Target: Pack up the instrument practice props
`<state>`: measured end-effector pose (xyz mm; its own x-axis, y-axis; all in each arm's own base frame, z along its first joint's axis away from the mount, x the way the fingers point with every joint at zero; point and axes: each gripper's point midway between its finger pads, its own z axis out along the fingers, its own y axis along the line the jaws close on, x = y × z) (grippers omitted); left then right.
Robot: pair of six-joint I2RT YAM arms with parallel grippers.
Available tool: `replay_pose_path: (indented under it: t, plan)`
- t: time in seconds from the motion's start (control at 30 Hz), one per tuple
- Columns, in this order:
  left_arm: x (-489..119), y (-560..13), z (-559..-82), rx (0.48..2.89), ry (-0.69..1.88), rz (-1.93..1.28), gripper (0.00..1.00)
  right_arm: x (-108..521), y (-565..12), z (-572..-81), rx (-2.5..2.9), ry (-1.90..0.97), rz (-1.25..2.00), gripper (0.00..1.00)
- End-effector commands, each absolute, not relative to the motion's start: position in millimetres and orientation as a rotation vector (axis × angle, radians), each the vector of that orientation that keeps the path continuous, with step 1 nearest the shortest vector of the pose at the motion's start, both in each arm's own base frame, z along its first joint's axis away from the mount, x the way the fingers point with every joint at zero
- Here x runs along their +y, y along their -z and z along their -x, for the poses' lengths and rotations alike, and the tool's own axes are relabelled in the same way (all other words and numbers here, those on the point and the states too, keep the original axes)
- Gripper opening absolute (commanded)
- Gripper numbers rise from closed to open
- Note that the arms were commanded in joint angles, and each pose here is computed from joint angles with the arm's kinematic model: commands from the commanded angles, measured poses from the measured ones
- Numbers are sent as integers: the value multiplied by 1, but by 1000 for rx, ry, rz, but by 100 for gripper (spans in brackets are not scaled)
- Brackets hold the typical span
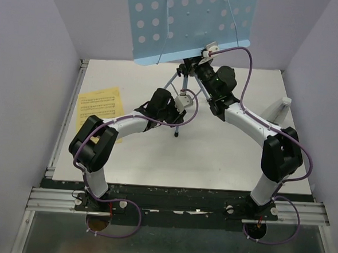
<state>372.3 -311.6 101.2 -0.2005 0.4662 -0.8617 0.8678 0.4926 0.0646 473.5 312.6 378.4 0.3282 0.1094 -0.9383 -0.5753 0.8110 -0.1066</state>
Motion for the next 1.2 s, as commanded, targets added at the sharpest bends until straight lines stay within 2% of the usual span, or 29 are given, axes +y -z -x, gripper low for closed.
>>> replay_pose_path:
  t: [0.0, 0.1, 0.17, 0.37, 0.6, 0.77, 1.17]
  plan:
    - [-333, -142, -367, 1630, 646, -1231, 27, 315, -390, -457, 1107, -401, 575, 0]
    - [-332, -165, -344, 1538, 702, -1340, 6, 319, -394, -450, 1048, -368, 656, 0]
    - [-329, -182, -329, 1513, 752, -1363, 0, 318, -404, -450, 1021, -344, 660, 0]
    - [-328, -247, -299, 1431, 882, -1328, 0, 305, -462, -461, 1079, -338, 534, 0]
    - [-317, -293, -266, 1347, 932, -1337, 0, 290, -484, -470, 1271, -369, 373, 0]
    - [-303, -303, -236, 1336, 970, -1368, 0, 283, -461, -470, 1419, -411, 276, 0]
    - [-305, -260, -191, 1526, 1396, -1085, 0, 284, -373, -465, 1719, -376, 312, 0]
